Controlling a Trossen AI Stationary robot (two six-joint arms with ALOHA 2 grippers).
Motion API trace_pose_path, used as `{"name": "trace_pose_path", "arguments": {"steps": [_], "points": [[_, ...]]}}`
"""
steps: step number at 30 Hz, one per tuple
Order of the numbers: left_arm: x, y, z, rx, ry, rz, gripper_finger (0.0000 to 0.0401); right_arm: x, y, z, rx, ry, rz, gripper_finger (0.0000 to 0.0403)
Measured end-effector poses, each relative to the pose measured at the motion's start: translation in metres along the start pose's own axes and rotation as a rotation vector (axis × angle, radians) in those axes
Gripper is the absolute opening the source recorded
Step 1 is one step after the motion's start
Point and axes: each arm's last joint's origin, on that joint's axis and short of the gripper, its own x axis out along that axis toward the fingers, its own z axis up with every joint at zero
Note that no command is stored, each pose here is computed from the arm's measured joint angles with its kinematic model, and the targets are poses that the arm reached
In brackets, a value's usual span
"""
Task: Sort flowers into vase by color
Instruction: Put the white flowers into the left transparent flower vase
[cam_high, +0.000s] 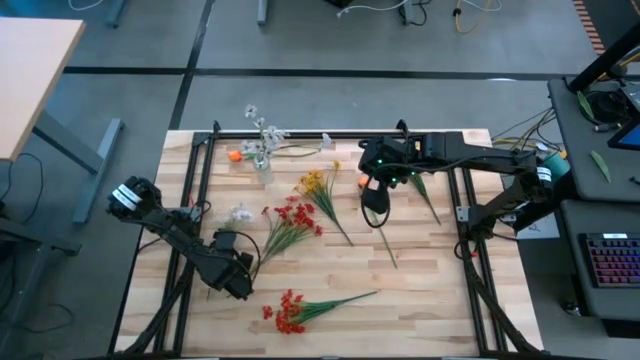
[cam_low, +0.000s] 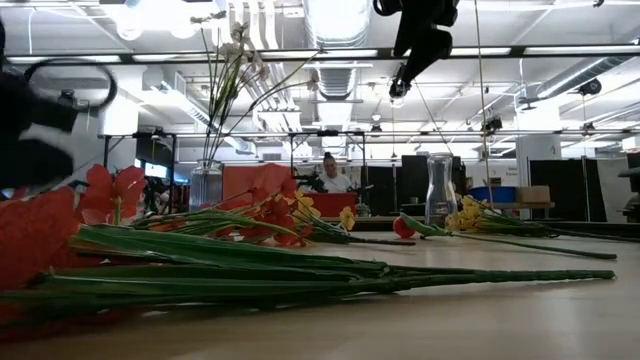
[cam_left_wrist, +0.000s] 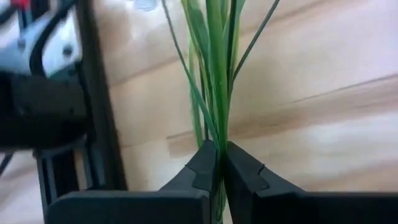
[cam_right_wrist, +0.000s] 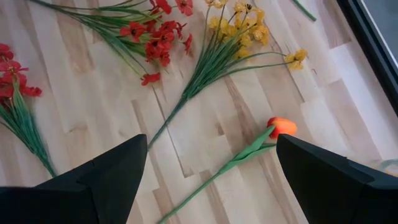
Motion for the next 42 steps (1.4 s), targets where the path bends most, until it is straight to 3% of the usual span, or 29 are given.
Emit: {"name": "trace_pose_path", "arguments": {"steps": [6, 13, 20, 25, 28, 34, 42], "points": [[-0.058, -0.006, 0.008, 0.170, -0.125, -0.309, 0.0001, 0.004, 0.008, -0.006, -0.075, 0.027, 0.034, 0.0350], [-0.133, -0.002, 0.010, 0.345, -0.603, -0.744, 0.0001, 0.023, 0.032, -0.018, -0.215, -0.023, 0.116, 0.0349], [-0.179, -0.015, 0.018, 0.640, -0.978, -0.940, 0.0000, 0.048, 0.065, -0.026, -0.410, -0.242, 0.211, 0.0349], [-0.183, -0.029, 0.031, 0.894, -1.200, -1.077, 0.0000, 0.066, 0.086, -0.034, -0.488, -0.426, 0.266, 0.0341], [-0.170, -0.034, 0.047, 0.874, -1.264, -1.063, 0.0000, 0.073, 0.097, -0.037, -0.504, -0.603, 0.314, 0.0328], [-0.129, -0.042, 0.069, 0.703, -1.294, -1.029, 0.0000, 0.075, 0.102, -0.040, -0.425, -0.933, 0.361, 0.0322], [-0.100, -0.039, 0.085, 0.483, -1.355, -1.071, 0.0000, 0.086, 0.109, -0.031, -0.409, -1.006, 0.362, 0.0322]]}}
